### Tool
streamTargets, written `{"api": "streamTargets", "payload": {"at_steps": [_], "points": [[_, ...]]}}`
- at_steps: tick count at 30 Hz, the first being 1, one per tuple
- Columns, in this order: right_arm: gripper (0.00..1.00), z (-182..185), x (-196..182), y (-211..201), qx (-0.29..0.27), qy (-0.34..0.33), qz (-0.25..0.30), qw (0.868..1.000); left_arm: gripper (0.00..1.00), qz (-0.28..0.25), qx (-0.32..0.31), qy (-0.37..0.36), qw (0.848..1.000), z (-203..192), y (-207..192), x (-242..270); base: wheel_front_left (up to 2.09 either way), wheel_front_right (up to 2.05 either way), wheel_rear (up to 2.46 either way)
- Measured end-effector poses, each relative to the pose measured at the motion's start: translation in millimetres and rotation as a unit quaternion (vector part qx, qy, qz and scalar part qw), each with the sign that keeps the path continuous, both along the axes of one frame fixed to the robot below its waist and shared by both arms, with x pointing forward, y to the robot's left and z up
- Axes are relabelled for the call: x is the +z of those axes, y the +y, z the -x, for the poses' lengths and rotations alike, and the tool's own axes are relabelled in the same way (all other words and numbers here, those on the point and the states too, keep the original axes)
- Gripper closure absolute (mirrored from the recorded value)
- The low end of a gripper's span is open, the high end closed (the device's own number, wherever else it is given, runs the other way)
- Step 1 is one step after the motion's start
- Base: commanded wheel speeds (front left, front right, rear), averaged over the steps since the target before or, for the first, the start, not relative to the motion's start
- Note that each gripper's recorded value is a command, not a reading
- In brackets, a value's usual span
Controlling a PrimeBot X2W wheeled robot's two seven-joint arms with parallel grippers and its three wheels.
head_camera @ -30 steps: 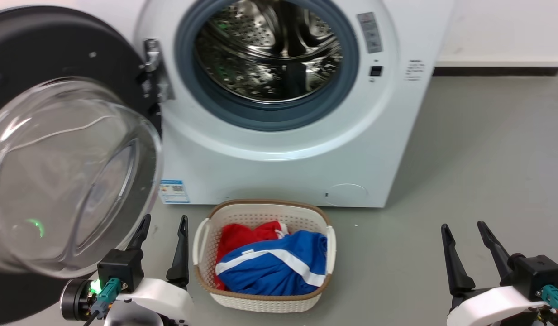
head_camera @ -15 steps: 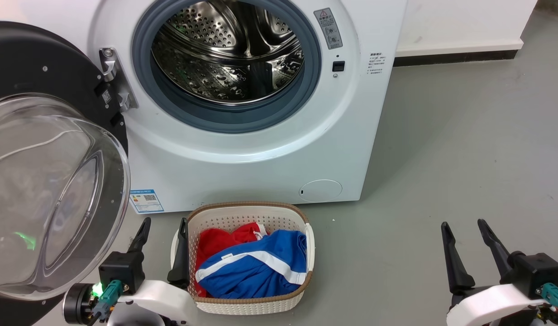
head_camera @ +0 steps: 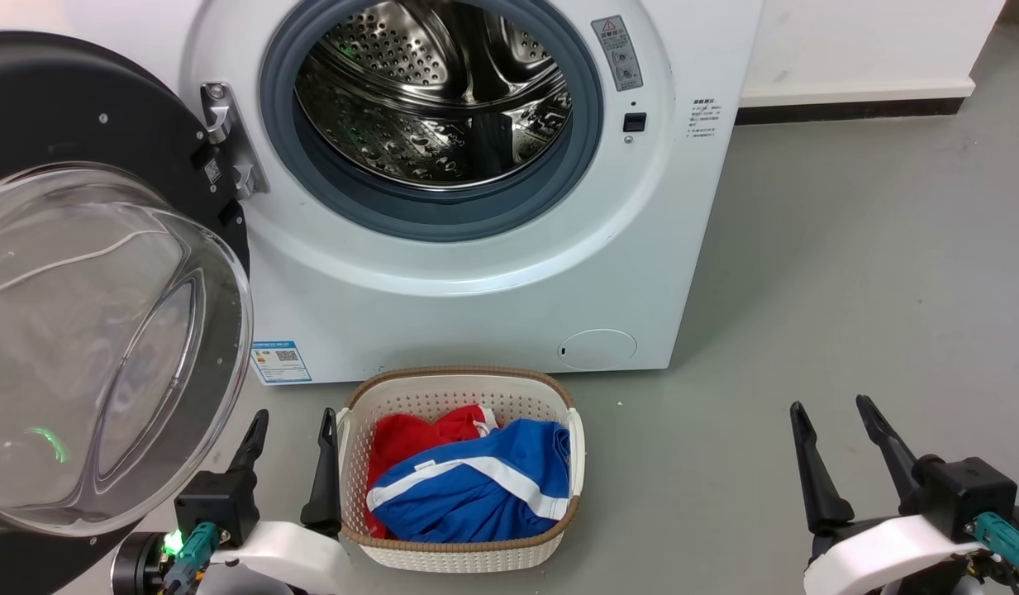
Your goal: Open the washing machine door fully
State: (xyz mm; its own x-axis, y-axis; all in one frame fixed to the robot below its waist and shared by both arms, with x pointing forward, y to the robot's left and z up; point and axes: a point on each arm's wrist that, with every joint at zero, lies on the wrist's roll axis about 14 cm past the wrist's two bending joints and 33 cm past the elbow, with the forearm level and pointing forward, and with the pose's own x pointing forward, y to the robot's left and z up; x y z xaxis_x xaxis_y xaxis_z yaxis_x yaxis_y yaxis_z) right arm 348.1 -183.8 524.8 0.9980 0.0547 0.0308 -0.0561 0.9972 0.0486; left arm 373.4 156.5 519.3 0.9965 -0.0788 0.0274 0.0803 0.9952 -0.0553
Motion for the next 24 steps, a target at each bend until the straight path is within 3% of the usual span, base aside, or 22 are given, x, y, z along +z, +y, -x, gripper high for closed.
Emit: {"api": "streamTargets", "payload": {"at_steps": [11,12,16,24], "points": [[0.00,0.2,-2.9,-1.7,-0.003,0.003,-0.001,1.000,0.00,-0.002,0.000,-0.003,1.000,-0.8,0.8,1.1,0.00,0.00,0.00],[1.00,0.8,-4.9,-1.8,-0.003,0.006,-0.001,1.000,1.00,-0.002,0.000,-0.001,1.000,-0.5,0.4,-0.6,0.00,0.00,0.00],[1.00,8.1,-24.8,-1.9,-0.004,0.036,-0.008,0.999,1.00,0.007,0.001,0.031,1.000,6.9,-2.5,-19.7,0.00,0.00,0.00],[1.00,6.7,-28.1,-3.3,-0.009,0.043,-0.093,0.995,1.00,0.081,0.014,0.065,0.994,6.3,4.2,-29.2,0.00,0.00,0.00]]}}
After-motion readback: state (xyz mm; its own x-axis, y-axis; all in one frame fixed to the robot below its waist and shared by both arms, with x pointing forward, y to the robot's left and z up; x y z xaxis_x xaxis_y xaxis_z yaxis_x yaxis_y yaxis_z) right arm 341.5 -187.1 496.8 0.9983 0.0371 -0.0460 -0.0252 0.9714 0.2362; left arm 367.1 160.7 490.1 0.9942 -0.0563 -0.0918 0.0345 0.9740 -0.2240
